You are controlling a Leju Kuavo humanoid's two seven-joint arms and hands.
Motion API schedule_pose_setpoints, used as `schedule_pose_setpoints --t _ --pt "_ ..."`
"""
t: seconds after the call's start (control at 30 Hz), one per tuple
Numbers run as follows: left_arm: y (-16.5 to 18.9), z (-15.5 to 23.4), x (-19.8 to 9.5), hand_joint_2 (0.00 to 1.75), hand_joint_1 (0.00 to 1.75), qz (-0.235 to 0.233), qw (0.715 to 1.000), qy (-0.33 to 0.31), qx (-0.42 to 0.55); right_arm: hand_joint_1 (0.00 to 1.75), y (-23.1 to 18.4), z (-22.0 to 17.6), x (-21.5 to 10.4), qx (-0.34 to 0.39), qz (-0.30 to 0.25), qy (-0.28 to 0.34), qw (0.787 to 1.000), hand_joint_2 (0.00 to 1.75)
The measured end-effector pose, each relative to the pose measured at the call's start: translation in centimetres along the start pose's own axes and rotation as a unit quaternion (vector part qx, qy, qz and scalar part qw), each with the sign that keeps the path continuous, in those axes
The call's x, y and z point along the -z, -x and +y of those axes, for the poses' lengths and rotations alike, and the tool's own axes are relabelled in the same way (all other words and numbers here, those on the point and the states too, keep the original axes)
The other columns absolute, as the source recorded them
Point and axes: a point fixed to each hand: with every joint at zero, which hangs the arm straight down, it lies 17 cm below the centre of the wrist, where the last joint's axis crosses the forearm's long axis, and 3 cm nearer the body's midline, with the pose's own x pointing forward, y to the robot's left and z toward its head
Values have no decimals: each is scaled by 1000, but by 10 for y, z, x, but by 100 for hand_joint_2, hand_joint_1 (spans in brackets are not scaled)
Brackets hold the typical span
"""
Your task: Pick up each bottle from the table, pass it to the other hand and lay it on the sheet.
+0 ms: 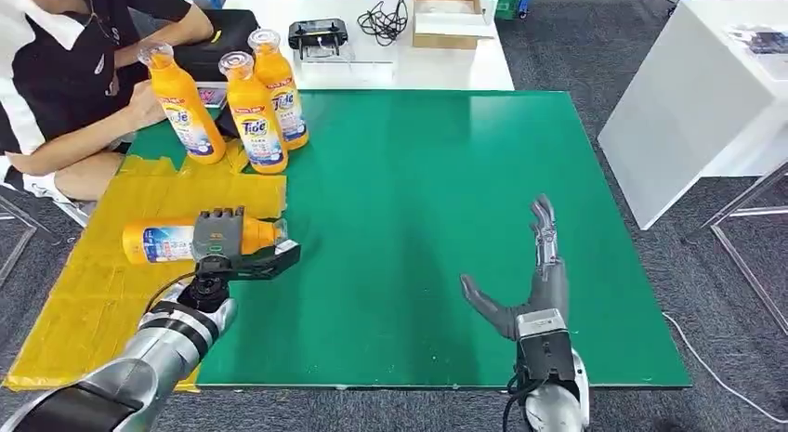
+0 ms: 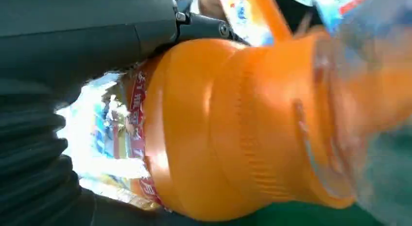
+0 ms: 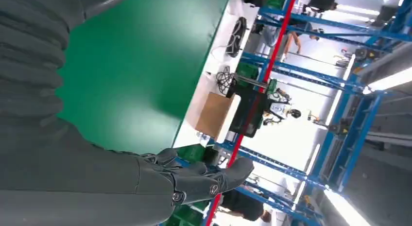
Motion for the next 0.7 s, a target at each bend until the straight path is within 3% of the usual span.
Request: schedule_pose_setpoints --t 0.03,0.2,0.43,0.47,0.63,0.7 --pt "1 1 0 0 0 2 1000 -4 0 0 2 1 -1 0 2 -2 1000 175" --pt "7 -4 1 0 0 12 1000 0 6 0 9 4 -4 -3 11 -5 1000 175" --pt "-2 7 0 0 0 -12 999 -39 -32 0 15 5 -7 -9 19 -6 1000 175" --pt "-5 8 -3 175 0 -17 998 -48 -42 0 16 4 -7 -10 20 -5 1000 175" --pt "-36 36 -20 175 0 -74 981 -123 -128 0 22 0 -15 -21 28 4 999 175" --pt "-62 71 -41 175 0 -139 945 -173 -238 0 24 -6 -22 -31 29 14 999 175"
